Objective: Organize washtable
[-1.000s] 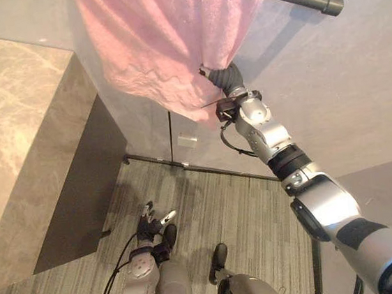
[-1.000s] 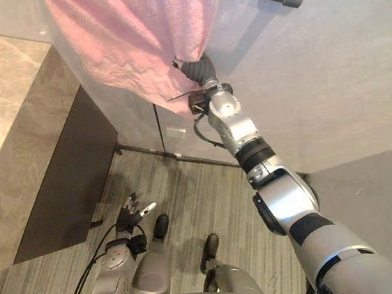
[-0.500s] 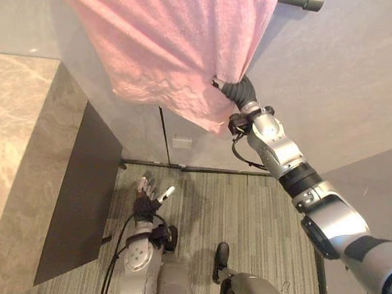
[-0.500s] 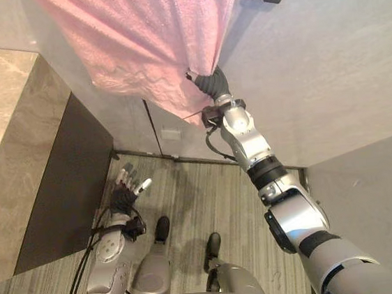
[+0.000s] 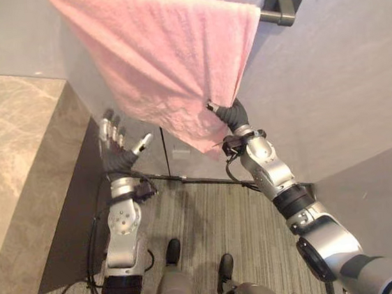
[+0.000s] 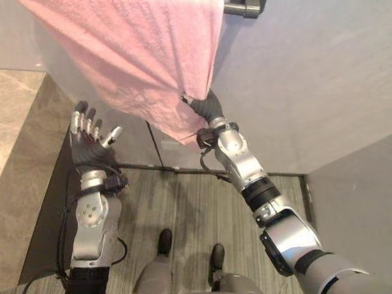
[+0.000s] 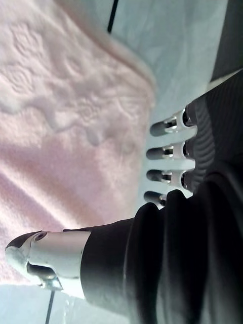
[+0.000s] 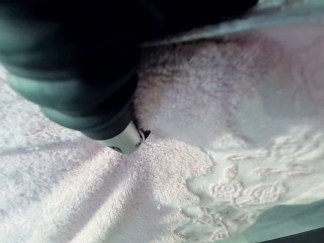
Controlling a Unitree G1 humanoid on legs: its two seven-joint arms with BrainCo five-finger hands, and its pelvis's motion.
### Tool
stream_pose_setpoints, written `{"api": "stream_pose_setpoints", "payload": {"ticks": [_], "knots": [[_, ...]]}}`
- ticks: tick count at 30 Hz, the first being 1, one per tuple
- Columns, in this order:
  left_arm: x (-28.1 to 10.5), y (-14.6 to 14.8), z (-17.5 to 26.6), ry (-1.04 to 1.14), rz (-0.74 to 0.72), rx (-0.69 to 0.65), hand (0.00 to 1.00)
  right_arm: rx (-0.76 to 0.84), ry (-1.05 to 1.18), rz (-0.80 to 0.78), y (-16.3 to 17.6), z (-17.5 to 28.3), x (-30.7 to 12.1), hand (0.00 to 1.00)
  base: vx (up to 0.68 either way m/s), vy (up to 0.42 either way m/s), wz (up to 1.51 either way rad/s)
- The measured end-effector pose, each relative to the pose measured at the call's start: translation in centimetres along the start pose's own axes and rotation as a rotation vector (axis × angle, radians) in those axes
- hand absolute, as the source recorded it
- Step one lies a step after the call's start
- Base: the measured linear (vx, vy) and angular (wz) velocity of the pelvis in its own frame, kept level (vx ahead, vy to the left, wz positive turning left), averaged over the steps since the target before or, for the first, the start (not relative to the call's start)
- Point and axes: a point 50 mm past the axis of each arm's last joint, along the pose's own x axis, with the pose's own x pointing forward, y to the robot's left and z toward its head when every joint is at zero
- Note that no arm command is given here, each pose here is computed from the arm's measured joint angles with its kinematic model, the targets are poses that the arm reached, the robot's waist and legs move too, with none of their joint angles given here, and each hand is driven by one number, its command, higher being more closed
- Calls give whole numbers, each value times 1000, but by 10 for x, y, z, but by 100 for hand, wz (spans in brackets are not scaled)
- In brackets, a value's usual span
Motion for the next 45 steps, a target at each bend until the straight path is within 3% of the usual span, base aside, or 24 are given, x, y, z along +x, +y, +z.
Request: {"api": "stream_pose_setpoints", "payload": {"ticks": [9,25,33,45], "knots": [[14,4,15,-98,109,71,0,13,-5,1,4,0,0,100,-1,2,-6],[43,62,23,-132,391,209,0,24,-13,-32,0,2,1,100,-3,2,-5],[74,63,35,-177,370,250,0,26,-25,-36,-1,5,3,100,-17,8,-7],[109,36,38,-173,288,238,0,23,-49,17,15,10,7,100,-20,8,-8]]}}
